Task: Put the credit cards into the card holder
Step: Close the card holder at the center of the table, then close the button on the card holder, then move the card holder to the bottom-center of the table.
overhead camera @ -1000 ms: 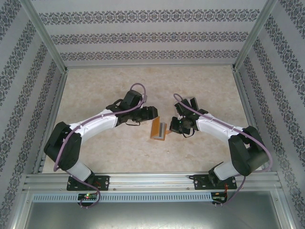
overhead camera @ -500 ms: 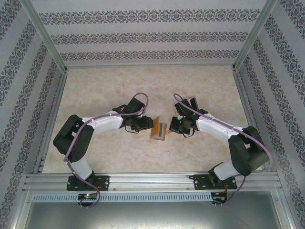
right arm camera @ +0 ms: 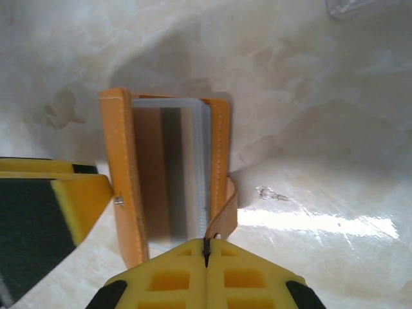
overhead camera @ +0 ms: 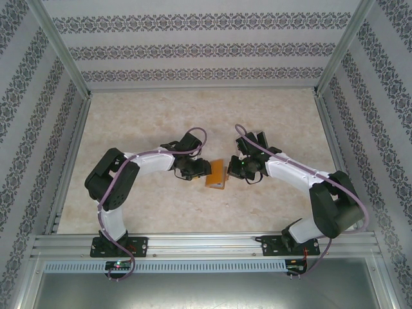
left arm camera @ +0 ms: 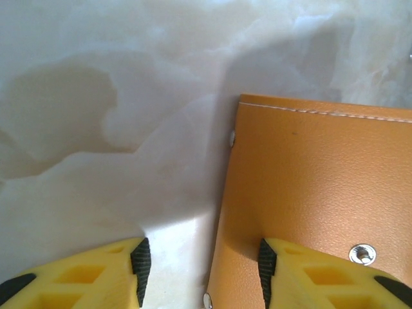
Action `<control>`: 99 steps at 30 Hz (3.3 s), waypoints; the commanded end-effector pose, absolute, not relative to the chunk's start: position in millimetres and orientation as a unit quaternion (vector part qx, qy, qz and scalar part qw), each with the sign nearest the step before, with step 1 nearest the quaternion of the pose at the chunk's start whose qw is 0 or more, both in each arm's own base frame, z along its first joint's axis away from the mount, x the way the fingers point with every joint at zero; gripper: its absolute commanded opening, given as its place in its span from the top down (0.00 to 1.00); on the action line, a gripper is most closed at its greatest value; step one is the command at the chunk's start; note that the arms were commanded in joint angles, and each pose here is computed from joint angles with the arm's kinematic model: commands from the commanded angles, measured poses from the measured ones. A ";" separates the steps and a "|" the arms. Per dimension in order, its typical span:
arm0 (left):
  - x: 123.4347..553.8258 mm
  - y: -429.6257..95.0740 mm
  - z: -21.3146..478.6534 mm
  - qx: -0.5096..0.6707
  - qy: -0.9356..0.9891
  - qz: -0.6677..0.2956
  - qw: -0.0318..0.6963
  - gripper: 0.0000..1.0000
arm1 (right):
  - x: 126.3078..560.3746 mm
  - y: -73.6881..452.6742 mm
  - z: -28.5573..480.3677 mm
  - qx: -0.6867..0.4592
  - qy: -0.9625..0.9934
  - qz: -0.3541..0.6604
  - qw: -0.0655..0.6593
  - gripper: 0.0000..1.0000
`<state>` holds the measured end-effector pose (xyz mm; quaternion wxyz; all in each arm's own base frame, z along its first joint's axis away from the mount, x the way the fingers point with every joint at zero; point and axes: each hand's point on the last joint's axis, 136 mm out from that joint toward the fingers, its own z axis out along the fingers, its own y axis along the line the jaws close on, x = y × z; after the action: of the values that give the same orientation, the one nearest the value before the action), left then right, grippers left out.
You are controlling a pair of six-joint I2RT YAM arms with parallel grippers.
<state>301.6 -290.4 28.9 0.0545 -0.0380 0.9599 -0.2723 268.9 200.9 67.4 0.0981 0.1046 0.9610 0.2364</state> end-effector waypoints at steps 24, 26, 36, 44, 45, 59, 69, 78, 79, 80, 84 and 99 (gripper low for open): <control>283.3 -305.2 -10.4 0.025 0.981 -0.191 0.018 0.44 | 283.3 219.9 93.8 0.100 0.949 0.275 0.117 0.98; 282.6 -304.8 -12.7 0.028 0.983 -0.180 0.015 0.44 | 284.3 225.8 94.3 0.095 0.949 0.277 0.116 0.98; 286.7 -306.8 -11.4 0.011 0.984 -0.175 0.030 0.44 | 285.6 243.7 77.9 0.096 0.945 0.300 0.082 0.99; 289.0 -313.3 -4.0 0.004 0.978 -0.202 0.043 0.45 | 286.7 250.5 55.1 0.108 0.943 0.309 0.058 0.99; 288.6 -313.0 -3.9 0.004 0.978 -0.202 0.043 0.45 | 287.3 249.5 53.2 0.109 0.944 0.306 0.058 0.99; 288.3 -312.7 -3.3 0.005 0.979 -0.202 0.042 0.47 | 280.4 244.2 40.8 0.110 0.950 0.290 0.042 1.00; 290.2 -313.8 -1.4 0.003 0.978 -0.203 0.045 0.48 | 267.4 235.3 19.3 0.110 0.961 0.254 0.013 1.00; 289.1 -313.4 -2.5 0.002 0.978 -0.203 0.043 0.48 | 247.8 222.3 -4.3 0.121 0.965 0.231 0.002 1.00; 289.1 -313.4 -2.4 0.002 0.978 -0.203 0.043 0.48 | 243.8 220.3 -10.1 0.124 0.966 0.229 -0.003 1.00; 288.9 -313.8 -2.6 0.001 0.978 -0.204 0.043 0.48 | 240.0 219.1 -16.0 0.127 0.966 0.227 -0.006 1.00; 289.1 -314.5 -2.3 0.001 0.978 -0.205 0.042 0.49 | 228.4 213.0 -26.1 0.133 0.968 0.212 -0.010 1.00; 280.6 -293.5 41.0 0.002 0.969 -0.223 0.106 0.43 | 204.0 225.4 -13.8 0.118 0.969 0.215 -0.011 1.00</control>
<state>291.9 -293.0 29.2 0.0886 -0.0053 0.9729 -0.2135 263.4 248.8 34.0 0.0776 0.1003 0.9457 0.2993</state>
